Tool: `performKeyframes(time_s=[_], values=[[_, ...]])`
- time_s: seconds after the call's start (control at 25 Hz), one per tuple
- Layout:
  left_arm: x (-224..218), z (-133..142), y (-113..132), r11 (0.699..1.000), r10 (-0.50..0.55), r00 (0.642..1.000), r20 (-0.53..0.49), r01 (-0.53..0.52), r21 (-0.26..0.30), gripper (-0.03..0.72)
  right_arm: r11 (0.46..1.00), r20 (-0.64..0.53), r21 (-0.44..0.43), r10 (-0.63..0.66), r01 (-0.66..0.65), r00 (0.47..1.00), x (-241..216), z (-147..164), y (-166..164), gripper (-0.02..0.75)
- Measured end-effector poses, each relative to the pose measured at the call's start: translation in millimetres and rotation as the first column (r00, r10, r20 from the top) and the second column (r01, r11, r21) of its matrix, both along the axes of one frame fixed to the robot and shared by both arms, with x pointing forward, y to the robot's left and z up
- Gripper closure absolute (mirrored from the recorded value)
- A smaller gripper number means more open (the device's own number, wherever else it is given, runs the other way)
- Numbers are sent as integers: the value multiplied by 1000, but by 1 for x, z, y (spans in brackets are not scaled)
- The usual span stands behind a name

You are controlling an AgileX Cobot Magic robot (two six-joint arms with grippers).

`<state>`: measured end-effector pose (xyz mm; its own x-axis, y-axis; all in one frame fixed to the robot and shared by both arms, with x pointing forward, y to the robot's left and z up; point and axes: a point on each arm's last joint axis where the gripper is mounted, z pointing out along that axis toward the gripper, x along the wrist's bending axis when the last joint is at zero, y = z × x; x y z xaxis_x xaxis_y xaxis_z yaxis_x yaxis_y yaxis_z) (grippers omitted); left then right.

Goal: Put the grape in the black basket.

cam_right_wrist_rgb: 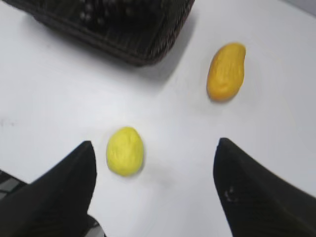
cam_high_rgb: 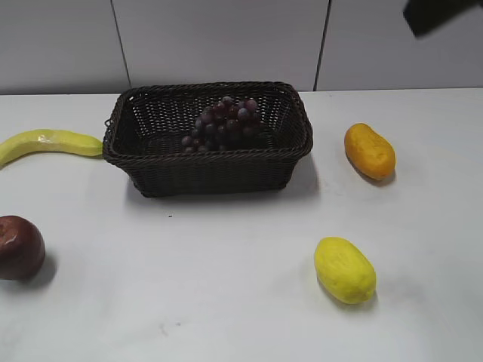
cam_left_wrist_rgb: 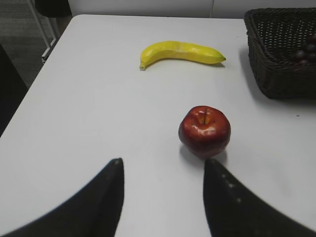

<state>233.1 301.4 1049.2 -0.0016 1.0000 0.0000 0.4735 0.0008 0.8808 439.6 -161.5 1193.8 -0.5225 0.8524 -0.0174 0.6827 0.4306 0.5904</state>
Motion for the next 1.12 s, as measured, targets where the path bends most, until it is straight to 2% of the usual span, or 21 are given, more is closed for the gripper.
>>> performKeyframes(time_s=[0.2,0.4,0.6,0.84,1.12], values=[[0,0,0,1000,0,1000,0,0,0,199,997,-119,-78,-15,6,993,-32,-50,-23,183],[0,0,0,1000,0,1000,0,0,0,199,995,-170,-90,-59,44,984,-58,-78,-41,183],[0,0,0,1000,0,1000,0,0,0,199,991,-170,-55,-130,122,977,-72,-88,-56,183],[0,0,0,1000,0,1000,0,0,0,199,976,-122,-5,-218,219,968,-83,-83,-77,183],[0,0,0,1000,0,1000,0,0,0,199,903,-45,62,-422,424,905,-102,-79,-113,183]])
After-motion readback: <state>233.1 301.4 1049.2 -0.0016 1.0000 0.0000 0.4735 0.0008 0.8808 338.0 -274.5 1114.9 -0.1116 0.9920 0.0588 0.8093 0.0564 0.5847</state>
